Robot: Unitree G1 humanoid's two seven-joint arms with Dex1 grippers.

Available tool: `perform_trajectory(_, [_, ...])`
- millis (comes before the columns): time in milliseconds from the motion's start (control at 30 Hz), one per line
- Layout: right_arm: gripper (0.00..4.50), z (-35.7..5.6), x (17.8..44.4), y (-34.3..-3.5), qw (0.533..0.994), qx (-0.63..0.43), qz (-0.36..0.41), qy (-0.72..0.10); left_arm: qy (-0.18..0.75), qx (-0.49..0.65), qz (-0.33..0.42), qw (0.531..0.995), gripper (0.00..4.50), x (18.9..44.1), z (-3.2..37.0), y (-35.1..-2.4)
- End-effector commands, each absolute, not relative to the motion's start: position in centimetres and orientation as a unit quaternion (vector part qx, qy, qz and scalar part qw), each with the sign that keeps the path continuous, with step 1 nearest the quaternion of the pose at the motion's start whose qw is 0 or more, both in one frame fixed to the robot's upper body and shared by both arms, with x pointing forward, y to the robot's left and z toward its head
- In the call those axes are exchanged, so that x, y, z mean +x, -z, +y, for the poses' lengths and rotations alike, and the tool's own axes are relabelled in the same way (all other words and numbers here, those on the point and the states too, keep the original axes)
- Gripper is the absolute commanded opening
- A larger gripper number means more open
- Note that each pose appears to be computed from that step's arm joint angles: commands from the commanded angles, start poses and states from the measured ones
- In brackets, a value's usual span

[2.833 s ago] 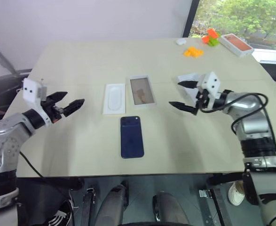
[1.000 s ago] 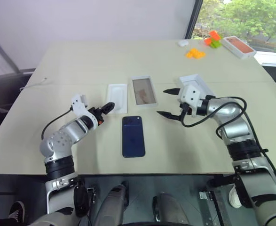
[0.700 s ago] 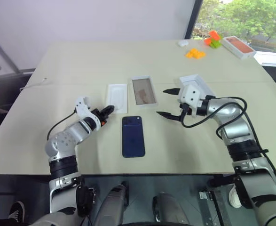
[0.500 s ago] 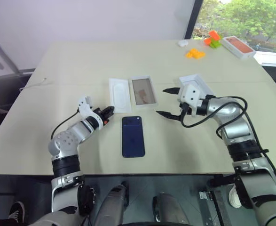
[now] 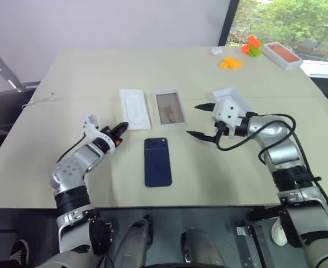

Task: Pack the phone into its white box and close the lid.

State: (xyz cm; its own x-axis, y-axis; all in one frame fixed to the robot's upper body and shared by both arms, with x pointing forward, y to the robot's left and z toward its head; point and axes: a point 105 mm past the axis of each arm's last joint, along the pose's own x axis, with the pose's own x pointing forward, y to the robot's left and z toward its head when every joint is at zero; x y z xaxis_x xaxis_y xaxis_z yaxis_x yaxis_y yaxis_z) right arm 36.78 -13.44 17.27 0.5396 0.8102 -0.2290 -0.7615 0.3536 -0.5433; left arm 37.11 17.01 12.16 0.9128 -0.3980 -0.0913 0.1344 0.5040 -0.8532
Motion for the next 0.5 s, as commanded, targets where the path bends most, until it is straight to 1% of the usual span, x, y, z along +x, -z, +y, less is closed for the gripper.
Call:
perform_trajectory(33, [4.50,-13.9,37.3,-19.0,0.830,-0.311,-0.066,-0.458,0.199,-0.500,0.100,0.837,0.02,37.3,15.8,-16.1])
perform_trajectory(100, [4.50,-14.1,37.4,-18.7,0.830,-0.316,-0.060,-0.456,0.201,-0.488,0.109,0.842,0.02,37.8,14.6,-16.8])
perform_trajectory(167, [4.50,-14.2,37.5,-18.5,0.831,-0.314,-0.058,-0.456,0.202,-0.497,0.093,0.838,0.02,38.7,13.5,-18.5])
perform_trajectory(233, [4.50,-14.5,37.6,-18.5,0.832,-0.317,-0.056,-0.452,0.202,-0.474,0.093,0.852,0.02,39.4,12.5,-19.2])
perform_trajectory(300, [4.50,-14.7,37.7,-18.4,0.832,-0.322,-0.054,-0.448,0.201,-0.453,0.103,0.862,0.02,39.9,11.3,-19.3])
perform_trajectory(367, [4.50,-14.9,37.9,-18.5,0.835,-0.320,-0.056,-0.445,0.203,-0.444,0.123,0.864,0.02,40.4,9.6,-18.6])
perform_trajectory(400, [4.50,-14.9,37.9,-18.6,0.835,-0.320,-0.057,-0.444,0.202,-0.427,0.130,0.872,0.02,40.6,8.9,-18.2])
perform_trajectory(500, [4.50,-14.9,37.9,-18.8,0.834,-0.323,-0.061,-0.442,0.186,-0.406,0.142,0.883,0.02,41.2,8.2,-17.1])
